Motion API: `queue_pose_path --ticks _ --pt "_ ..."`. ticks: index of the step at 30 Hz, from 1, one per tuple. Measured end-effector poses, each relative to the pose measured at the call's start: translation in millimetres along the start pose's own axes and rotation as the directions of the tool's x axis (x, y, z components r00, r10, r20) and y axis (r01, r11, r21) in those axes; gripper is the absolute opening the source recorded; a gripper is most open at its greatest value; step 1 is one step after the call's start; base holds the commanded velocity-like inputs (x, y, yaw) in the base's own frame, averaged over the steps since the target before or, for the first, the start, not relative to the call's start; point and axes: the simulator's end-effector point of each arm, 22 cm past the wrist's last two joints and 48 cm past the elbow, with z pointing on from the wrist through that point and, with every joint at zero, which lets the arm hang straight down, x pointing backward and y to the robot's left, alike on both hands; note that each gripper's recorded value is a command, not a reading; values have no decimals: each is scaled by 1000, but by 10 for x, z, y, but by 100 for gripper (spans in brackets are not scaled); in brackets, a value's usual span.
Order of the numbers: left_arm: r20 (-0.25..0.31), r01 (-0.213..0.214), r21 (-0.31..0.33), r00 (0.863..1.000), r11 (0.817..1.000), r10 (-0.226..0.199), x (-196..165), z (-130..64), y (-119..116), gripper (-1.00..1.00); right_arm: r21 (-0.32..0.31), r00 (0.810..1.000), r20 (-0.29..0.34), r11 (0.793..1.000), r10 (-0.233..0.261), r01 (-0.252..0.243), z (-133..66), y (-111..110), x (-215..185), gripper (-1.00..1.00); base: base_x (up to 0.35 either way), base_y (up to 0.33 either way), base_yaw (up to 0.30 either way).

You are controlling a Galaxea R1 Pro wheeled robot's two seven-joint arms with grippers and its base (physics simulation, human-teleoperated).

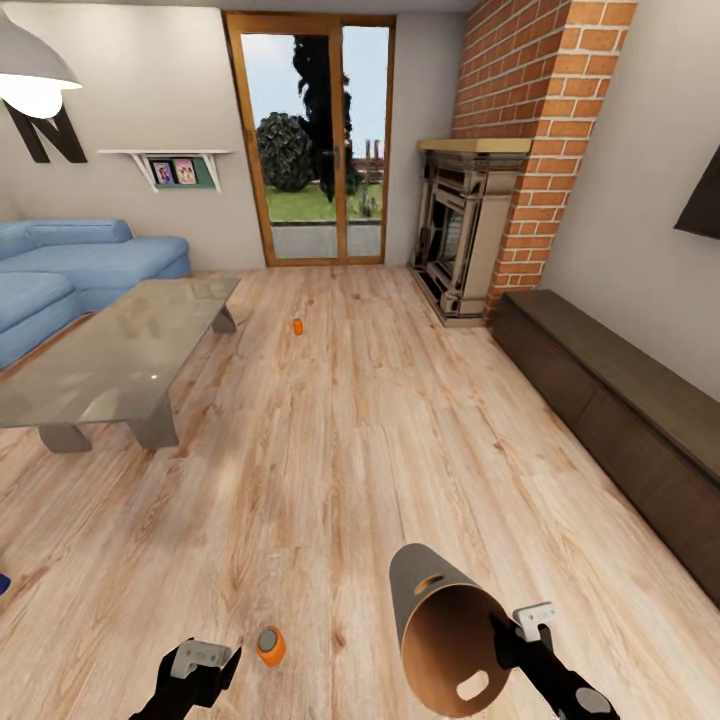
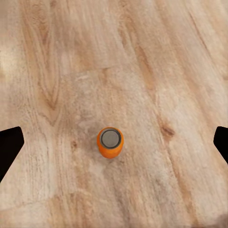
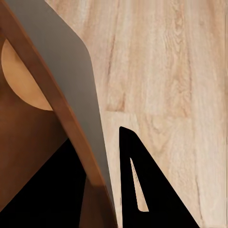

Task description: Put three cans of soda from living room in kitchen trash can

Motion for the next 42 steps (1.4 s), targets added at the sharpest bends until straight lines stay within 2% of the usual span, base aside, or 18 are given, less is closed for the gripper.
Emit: queue_pose_path --ticks 1,4,6,7,8,11,12,15,18,23,33,37,42 --pt "0 0 0 1000 1000 0 0 0 0 100 5 1000 2 1000 6 -6 0 -15 -9 -100 0 0 3" --pt "-1 0 0 1000 1000 0 5 -1 2 100 17 999 33 1000 -26 26 56 -110 -333 -100 0 0 1" --pt "-1 0 0 1000 1000 0 6 -1 3 100 62 998 44 997 -38 35 77 -331 -785 -100 0 0 0" --pt "-1 0 0 1000 1000 0 6 -2 3 100 79 997 76 997 -33 27 59 -414 -1040 -100 0 0 0" --pt "-1 0 0 1000 1000 0 5 -2 3 100 87 996 82 996 -34 27 28 -478 -1280 -100 0 0 0" --pt "-2 -1 0 1000 1000 1 9 -1 3 100 76 996 82 997 -40 34 -39 -508 -1682 -100 0 0 0" --pt "-3 -2 0 1000 1000 2 12 -1 2 100 65 996 82 998 -28 23 -26 -510 -1818 -100 0 0 0" --pt "-4 -3 0 1000 1000 3 13 -2 1 100 70 989 145 997 -36 26 -76 -562 -2263 -100 0 0 0" --pt "-4 -2 1 1000 1000 2 14 -1 0 100 67 986 158 997 -44 34 -74 -568 -2421 -100 0 0 0" --pt "-10 -2 1 1000 1000 2 24 0 -5 100 9 985 168 999 -34 33 -70 -469 -2644 -100 116 33 0" --pt "-18 -2 3 1000 1000 2 38 6 -21 100 -10 984 175 999 -37 40 -70 -405 -2748 -100 278 46 0" --pt "-15 0 8 1000 1000 0 24 10 -40 100 -30 983 172 998 -57 63 -43 -284 -2760 -100 79 4 0" --pt "-17 -5 12 1000 1000 5 30 12 -60 100 -28 981 180 996 -73 79 -49 -258 -2803 -100 19 1 0"
